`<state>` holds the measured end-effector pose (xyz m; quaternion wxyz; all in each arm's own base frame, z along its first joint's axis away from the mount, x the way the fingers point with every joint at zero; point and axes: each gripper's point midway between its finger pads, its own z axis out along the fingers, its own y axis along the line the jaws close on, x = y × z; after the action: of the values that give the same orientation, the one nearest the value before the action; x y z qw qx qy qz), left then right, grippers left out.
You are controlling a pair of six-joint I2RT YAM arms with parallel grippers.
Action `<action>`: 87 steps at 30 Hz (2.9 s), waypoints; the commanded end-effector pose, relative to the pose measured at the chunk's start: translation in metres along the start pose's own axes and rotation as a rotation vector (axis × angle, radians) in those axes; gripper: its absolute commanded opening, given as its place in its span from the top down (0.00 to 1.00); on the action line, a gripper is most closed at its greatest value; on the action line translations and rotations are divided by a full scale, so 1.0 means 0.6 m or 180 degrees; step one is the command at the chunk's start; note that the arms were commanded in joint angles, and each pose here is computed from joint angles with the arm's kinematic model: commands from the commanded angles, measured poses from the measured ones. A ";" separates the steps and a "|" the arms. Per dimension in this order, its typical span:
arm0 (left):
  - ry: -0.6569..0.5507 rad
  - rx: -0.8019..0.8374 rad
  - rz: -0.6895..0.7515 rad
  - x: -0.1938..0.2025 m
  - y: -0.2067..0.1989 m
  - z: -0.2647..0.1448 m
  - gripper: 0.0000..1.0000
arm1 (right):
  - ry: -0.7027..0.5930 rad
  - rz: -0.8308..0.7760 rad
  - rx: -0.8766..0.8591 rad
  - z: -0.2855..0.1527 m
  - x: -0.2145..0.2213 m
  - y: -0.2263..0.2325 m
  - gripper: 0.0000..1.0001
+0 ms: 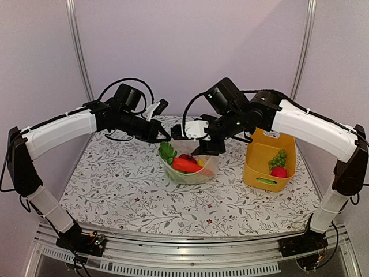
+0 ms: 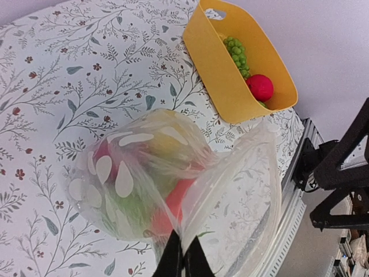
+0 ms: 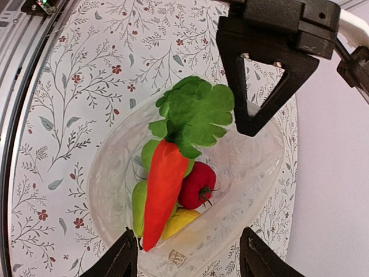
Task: Place the food in the zip-top bag and seal the zipper
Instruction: Place the fake vegetable in the zipper food storage bag, then adjust the zipper food storage bag at the center of the board.
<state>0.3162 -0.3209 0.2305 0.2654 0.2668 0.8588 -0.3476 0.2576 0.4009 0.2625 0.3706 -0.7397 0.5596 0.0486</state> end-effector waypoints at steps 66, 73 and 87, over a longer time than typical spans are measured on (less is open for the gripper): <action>0.0151 -0.0457 0.0608 -0.033 -0.069 -0.028 1.00 | -0.0080 0.0370 -0.0575 0.048 -0.025 0.080 0.97; 0.0100 -0.0662 0.0483 -0.037 -0.027 -0.038 1.00 | -0.0034 0.0331 -0.0461 0.049 -0.013 0.074 0.97; 0.0316 -0.0802 0.0400 -0.014 0.042 -0.001 0.77 | 0.0061 0.0345 -0.0500 0.062 -0.001 0.081 0.97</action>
<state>0.3310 -0.3060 0.2461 0.3004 0.3014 0.8807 -0.2080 0.2267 0.4215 0.2207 0.3163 -0.7352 0.5902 0.1050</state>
